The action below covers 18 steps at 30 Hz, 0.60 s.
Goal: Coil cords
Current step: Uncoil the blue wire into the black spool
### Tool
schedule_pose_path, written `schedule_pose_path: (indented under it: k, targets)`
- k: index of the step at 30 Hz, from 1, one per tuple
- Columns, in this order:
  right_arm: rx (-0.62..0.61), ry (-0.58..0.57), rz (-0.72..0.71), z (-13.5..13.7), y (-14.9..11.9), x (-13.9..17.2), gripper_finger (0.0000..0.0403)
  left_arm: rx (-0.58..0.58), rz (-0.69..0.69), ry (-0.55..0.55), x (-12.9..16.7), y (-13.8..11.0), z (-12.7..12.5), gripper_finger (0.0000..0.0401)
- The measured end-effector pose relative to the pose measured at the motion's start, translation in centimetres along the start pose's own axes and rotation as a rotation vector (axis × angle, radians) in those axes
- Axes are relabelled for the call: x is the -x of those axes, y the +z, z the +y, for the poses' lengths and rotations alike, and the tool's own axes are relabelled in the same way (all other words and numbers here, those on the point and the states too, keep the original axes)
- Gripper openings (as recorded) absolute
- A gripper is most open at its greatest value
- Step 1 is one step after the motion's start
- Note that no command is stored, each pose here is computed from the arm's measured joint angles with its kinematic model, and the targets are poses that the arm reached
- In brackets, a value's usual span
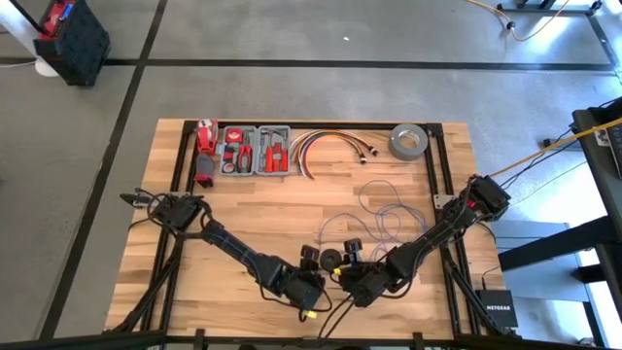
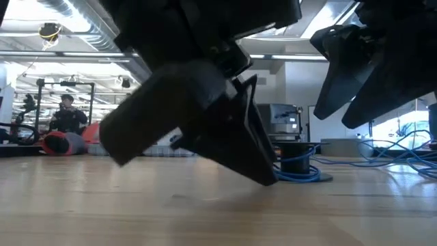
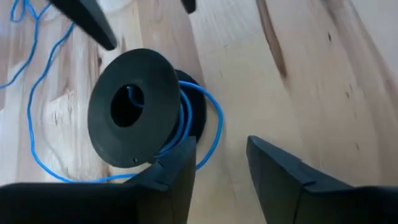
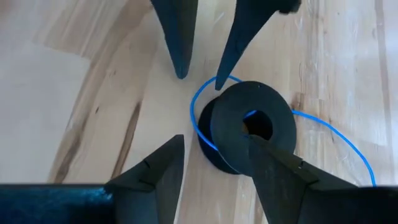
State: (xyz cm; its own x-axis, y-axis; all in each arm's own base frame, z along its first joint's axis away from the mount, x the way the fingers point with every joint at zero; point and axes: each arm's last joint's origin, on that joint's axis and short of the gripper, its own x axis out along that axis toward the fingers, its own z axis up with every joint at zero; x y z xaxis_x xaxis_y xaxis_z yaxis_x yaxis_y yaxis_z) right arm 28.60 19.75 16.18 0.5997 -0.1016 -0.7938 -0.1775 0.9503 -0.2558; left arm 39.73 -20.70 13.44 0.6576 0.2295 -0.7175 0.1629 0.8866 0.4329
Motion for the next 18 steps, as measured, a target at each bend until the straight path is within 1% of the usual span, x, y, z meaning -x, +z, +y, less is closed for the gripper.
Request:
schedule_pose_path:
  k: [2,5,8,10,13,16,18]
  targets:
    - [0.001,0.0,0.001,0.0,0.0,0.0,0.0181,-0.023,0.006,0.011,-0.3,-0.1,0.0,0.0143]
    - [0.0,0.0,0.0,0.0,0.0,0.0,0.0181,-0.015,0.015,0.024,-0.5,-0.2,0.3,0.0144]
    - [0.0,0.0,0.0,0.0,0.0,0.0,0.0181,0.0,0.022,0.029,-0.7,-0.2,0.7,0.014]
    - [-0.002,0.001,-0.003,0.0,0.0,0.0,0.0181,-0.009,0.029,0.028,-0.9,-0.3,1.0,0.0134]
    - [-0.002,0.001,-0.004,0.0,0.0,0.0,0.0182,-0.012,0.04,0.018,-1.1,-0.4,1.3,0.0121]
    - [-0.002,0.001,-0.004,0.0,0.0,0.0,0.0182,-0.007,0.047,0.016,-1.3,-0.4,1.7,0.0099]
    - [-0.003,0.002,-0.005,0.0,0.0,0.0,0.0182,-0.001,0.058,-0.03,-1.6,-0.5,2.0,0.0081]
